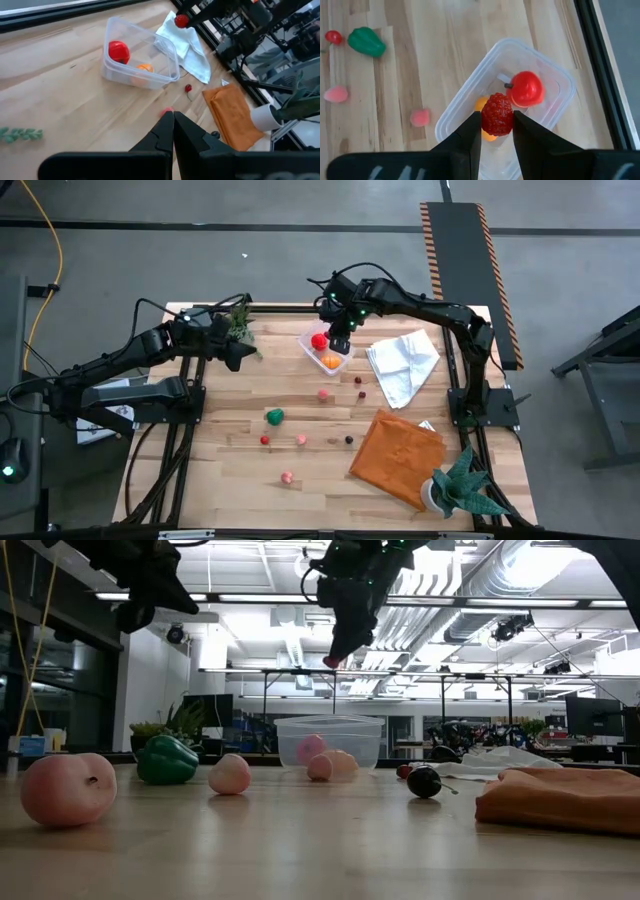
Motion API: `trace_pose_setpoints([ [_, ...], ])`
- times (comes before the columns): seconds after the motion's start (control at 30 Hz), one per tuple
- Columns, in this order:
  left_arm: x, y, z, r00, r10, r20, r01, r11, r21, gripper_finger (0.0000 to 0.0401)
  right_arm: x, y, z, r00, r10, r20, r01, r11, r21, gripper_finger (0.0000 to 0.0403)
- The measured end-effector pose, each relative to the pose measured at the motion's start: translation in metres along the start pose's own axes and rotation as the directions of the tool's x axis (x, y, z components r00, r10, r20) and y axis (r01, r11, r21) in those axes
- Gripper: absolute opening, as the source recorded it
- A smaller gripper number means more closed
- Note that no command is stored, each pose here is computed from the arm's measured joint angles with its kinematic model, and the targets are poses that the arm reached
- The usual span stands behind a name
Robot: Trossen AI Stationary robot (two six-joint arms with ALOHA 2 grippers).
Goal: Pick and placing Produce into tupperware
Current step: Put the red raspberry into the transparent bin
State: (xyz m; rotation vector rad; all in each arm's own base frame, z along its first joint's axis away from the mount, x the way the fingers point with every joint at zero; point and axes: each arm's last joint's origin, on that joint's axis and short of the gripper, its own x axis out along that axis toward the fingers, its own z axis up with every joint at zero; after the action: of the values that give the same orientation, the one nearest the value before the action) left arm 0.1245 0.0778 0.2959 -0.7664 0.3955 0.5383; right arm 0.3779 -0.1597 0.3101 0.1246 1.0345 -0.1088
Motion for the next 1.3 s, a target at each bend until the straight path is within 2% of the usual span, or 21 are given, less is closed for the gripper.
trace_pose_setpoints([
  [0.47, 0.0, 0.0, 0.0, 1.0, -0.001, -0.006, 0.001, 1.0, 0.025, 0.0001, 0.047, -0.009, -0.004, 0.995, 0.02, -0.095, -0.013, 0.997, 0.073, 0.0083],
  [1.3, 0.0, 0.0, -0.001, 1.0, -0.012, -0.019, 0.012, 1.0, 0.023, 0.0001, 0.095, -0.015, -0.016, 0.977, 0.046, -0.21, -0.023, 0.993, 0.113, 0.0083],
])
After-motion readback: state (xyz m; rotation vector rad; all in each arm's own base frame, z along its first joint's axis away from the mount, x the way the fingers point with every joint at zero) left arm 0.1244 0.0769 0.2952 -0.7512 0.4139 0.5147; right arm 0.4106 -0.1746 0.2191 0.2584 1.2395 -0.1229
